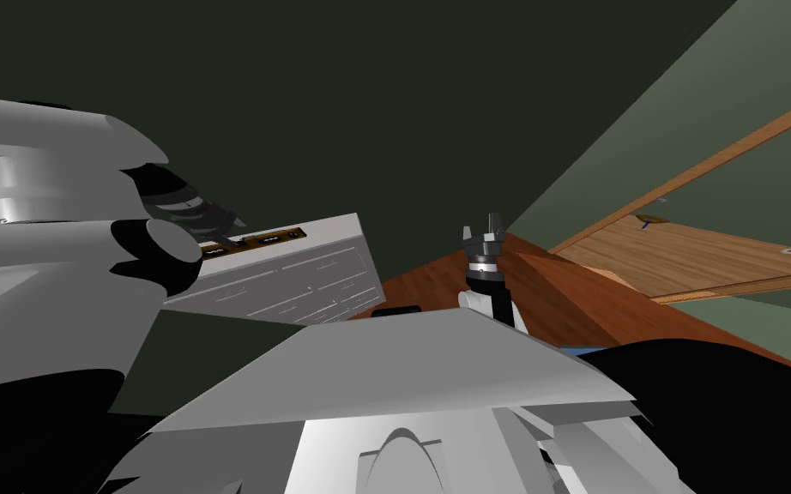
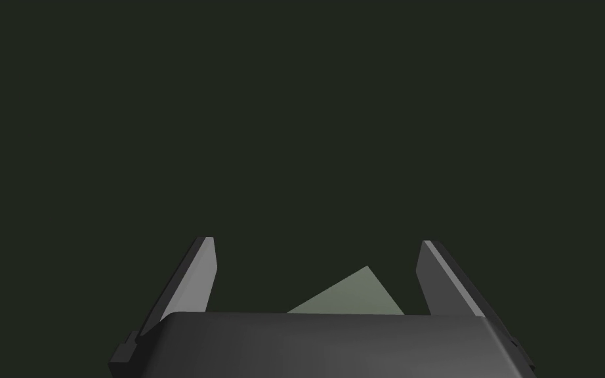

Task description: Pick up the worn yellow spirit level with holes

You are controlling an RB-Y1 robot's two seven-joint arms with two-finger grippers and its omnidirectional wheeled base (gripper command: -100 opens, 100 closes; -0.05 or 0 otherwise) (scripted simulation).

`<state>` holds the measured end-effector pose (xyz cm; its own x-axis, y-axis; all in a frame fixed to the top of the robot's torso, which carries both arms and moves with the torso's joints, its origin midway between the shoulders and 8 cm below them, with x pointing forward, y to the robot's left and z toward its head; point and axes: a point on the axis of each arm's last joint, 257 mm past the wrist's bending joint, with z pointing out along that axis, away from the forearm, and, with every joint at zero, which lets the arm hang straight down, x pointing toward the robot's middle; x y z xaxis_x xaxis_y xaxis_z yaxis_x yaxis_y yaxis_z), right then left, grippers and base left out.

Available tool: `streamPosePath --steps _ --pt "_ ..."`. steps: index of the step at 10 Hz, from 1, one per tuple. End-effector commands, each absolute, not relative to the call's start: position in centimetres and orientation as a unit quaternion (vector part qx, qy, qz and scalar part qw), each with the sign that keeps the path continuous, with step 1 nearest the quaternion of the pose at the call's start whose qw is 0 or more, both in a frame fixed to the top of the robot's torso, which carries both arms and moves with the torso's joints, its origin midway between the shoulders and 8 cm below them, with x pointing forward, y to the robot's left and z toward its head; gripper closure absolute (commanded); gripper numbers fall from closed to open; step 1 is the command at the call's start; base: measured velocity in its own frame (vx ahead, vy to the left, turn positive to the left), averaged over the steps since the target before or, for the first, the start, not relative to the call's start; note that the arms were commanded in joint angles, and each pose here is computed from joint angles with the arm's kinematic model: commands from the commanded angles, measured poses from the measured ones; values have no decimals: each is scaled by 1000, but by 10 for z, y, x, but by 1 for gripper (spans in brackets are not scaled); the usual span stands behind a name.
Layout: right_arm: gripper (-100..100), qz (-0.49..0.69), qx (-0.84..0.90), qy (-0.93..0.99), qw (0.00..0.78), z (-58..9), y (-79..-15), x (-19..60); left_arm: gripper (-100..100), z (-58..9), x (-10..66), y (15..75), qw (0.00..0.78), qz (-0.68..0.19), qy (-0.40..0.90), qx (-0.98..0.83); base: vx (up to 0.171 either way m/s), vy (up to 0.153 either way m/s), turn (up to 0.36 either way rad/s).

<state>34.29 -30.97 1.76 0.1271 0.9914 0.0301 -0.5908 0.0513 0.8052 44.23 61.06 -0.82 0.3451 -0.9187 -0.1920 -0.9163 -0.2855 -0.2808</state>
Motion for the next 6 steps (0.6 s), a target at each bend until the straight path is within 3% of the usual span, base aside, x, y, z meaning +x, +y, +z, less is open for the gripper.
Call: streamPosePath --steps 1,6 --pt "0 595 348 288 665 18 -310 343 -100 -17 430 602 136 0 573 -808 34 6 -60" --pt "0 595 348 288 665 18 -310 343 -100 -28 409 587 80 7 574 -815 33 8 -27"
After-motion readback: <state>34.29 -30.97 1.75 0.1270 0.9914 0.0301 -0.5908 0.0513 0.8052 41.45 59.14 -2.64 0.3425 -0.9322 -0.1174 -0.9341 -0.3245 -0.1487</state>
